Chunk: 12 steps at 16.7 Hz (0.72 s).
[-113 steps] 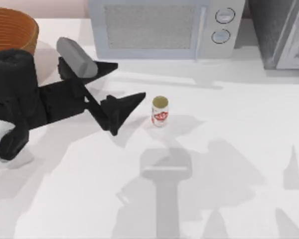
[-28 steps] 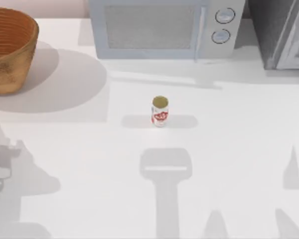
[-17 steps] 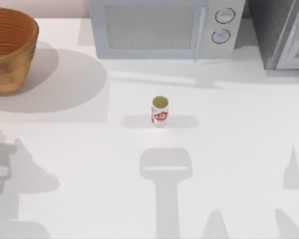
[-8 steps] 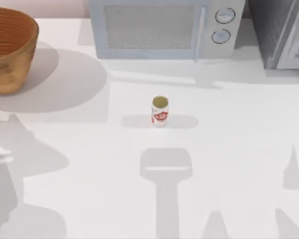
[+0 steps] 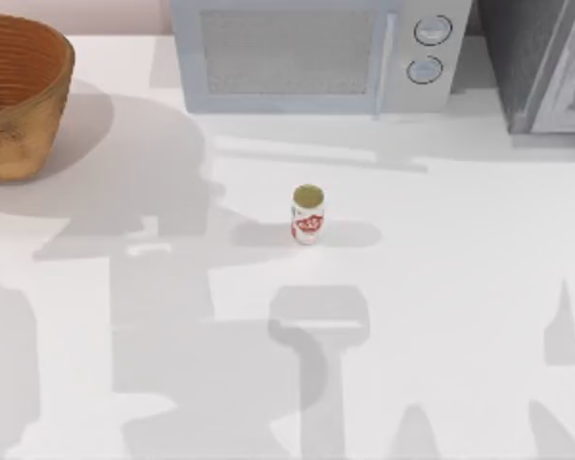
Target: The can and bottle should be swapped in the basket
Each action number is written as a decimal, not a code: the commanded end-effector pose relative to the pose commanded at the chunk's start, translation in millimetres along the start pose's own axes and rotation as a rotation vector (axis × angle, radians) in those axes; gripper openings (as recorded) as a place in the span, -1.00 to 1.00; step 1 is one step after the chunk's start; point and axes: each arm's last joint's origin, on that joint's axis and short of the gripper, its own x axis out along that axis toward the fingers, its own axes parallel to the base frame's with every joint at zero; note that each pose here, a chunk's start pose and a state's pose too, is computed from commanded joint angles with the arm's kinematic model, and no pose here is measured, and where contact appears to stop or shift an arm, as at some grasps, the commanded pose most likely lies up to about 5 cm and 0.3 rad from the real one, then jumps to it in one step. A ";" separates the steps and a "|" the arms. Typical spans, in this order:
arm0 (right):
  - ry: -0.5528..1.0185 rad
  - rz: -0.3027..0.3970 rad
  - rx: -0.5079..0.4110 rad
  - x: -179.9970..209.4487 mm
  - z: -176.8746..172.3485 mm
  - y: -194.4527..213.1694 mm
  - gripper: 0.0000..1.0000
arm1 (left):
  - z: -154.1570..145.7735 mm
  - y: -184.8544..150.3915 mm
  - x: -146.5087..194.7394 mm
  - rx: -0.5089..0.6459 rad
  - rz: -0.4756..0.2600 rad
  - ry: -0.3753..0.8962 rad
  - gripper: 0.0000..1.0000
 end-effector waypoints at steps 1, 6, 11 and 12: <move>0.000 0.000 0.000 0.0 0.0 0.0 1.00 | 10.3 -7.9 3.2 -0.009 -0.020 0.013 -1.00; 0.000 0.000 0.000 0.0 0.0 0.0 1.00 | 37.5 -34.4 10.0 -0.033 -0.078 0.048 -1.00; 0.000 0.000 0.000 0.0 0.0 0.0 1.00 | 37.4 -33.0 10.0 -0.031 -0.074 0.044 -1.00; 0.000 0.000 0.000 0.0 0.0 0.0 1.00 | 37.0 -33.2 13.5 -0.030 -0.073 0.037 -1.00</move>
